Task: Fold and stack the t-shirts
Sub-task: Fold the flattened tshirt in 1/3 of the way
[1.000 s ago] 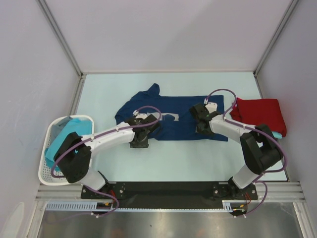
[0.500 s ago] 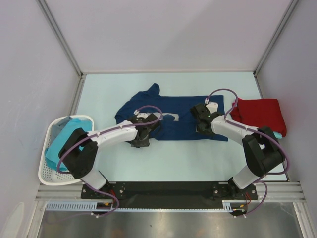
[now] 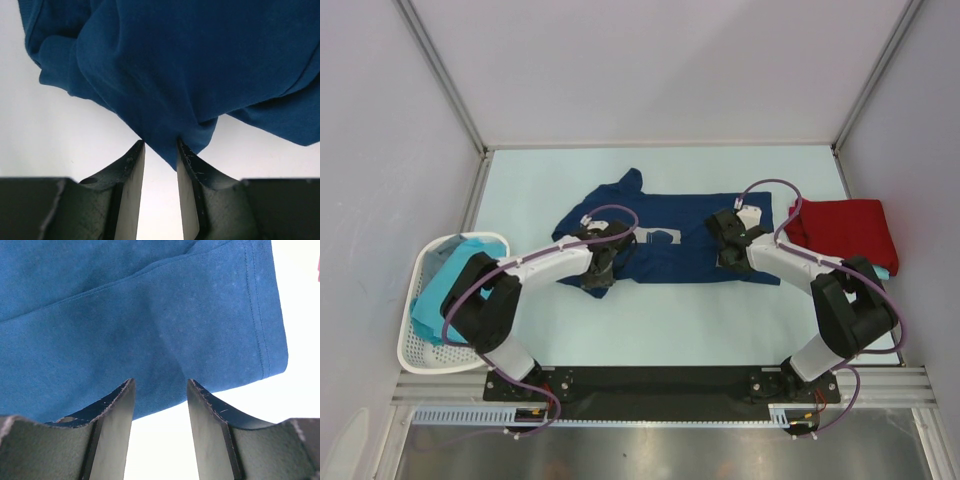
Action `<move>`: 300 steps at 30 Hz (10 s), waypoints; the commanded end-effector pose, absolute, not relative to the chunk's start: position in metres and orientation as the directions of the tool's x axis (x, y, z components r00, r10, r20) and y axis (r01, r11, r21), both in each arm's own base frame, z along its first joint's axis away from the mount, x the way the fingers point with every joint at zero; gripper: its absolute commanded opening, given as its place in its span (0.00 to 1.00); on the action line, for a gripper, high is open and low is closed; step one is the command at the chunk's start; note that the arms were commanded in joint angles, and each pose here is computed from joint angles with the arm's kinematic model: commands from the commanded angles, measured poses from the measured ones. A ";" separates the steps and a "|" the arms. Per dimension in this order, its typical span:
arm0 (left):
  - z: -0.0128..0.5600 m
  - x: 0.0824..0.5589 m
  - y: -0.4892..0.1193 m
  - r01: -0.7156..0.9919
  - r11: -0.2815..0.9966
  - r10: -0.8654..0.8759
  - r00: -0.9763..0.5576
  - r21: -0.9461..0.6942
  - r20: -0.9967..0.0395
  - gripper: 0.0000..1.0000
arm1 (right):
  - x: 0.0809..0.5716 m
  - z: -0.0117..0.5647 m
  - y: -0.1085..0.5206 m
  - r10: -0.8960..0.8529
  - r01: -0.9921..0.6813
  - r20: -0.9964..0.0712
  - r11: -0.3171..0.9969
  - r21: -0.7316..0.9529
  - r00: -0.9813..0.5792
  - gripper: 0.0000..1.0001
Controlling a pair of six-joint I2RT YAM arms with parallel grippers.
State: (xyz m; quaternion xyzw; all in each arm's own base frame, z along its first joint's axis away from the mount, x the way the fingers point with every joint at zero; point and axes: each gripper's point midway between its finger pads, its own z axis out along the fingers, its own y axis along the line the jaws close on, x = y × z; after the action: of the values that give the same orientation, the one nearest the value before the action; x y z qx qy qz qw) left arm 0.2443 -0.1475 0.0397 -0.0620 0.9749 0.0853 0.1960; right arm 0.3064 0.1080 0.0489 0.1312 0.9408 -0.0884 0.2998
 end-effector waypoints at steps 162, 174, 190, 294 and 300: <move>-0.006 0.277 -0.135 -0.166 0.984 -0.146 -0.960 0.066 -0.239 0.00 | 0.330 0.040 0.109 0.236 0.361 -0.583 0.926 -0.107 -0.778 0.50; -0.005 0.269 -0.129 -0.159 0.984 -0.136 -0.964 0.085 -0.226 0.00 | 0.309 -0.007 0.100 0.322 0.404 -0.462 0.910 -0.088 -0.826 0.40; 0.012 0.224 -0.127 -0.162 0.986 -0.156 -0.976 0.029 -0.149 0.00 | 0.254 -0.007 0.103 0.397 0.445 -0.334 0.892 -0.078 -0.855 0.00; 0.032 0.143 -0.122 -0.124 0.991 -0.119 -0.990 0.059 -0.076 0.07 | 0.285 0.083 0.119 0.253 0.319 -0.559 0.947 -0.022 -0.789 0.54; 0.087 0.195 -0.141 -0.105 0.994 -0.106 -0.943 -0.021 -0.314 0.37 | 0.296 0.095 0.125 0.258 0.307 -0.586 0.952 0.017 -0.768 0.54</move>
State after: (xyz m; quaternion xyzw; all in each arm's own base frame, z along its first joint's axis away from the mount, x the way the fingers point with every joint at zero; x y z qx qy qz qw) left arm 0.1498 -0.1208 0.0333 -0.0471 0.9968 0.0440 0.0473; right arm 0.2750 0.1165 0.0747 0.1484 0.9488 -0.0604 0.2721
